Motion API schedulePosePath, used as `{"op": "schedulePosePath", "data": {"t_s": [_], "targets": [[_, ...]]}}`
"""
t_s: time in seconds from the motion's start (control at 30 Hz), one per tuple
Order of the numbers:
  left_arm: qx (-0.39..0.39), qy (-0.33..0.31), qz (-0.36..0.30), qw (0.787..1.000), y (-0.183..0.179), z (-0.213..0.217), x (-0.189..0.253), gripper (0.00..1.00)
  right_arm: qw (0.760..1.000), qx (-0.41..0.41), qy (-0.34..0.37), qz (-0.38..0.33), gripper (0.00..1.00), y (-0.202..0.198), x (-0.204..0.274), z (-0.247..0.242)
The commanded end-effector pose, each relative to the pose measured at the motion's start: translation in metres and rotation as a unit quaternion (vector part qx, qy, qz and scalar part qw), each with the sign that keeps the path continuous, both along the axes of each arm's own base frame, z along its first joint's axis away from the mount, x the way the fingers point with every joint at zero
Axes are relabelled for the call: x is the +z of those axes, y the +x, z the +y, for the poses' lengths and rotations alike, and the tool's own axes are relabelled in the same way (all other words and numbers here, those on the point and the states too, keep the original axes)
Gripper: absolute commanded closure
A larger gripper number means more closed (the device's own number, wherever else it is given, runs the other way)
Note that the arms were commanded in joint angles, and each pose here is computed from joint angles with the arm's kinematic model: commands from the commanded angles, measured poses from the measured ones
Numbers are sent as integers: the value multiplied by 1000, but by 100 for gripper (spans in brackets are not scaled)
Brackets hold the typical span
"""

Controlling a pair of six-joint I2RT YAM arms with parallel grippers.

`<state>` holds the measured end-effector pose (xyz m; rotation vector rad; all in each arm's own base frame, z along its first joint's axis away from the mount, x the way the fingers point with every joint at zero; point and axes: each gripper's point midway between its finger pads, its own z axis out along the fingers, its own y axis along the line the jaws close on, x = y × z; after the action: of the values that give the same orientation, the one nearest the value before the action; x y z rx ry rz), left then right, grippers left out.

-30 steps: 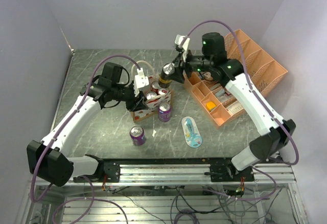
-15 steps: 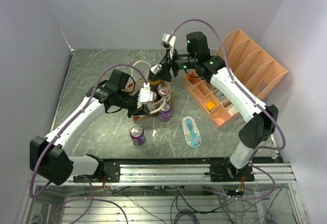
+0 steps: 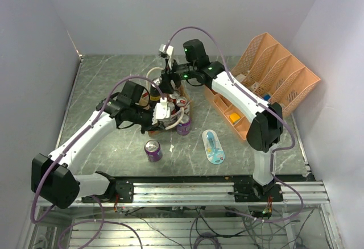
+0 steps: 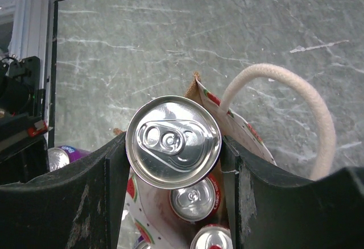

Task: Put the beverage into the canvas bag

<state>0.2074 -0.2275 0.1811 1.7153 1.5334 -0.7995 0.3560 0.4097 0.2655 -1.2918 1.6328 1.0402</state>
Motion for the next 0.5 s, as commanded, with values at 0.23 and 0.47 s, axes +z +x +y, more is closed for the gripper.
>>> {"op": "schedulePosePath", "data": {"t_s": [0.23, 0.47], "targets": [[-9, -8, -26, 1000, -4, 0, 6, 93, 999, -6, 15, -52, 100, 19, 14, 16], [-8, -10, -29, 999, -5, 1, 9, 93, 998, -39, -22, -49, 100, 37, -17, 15]]}}
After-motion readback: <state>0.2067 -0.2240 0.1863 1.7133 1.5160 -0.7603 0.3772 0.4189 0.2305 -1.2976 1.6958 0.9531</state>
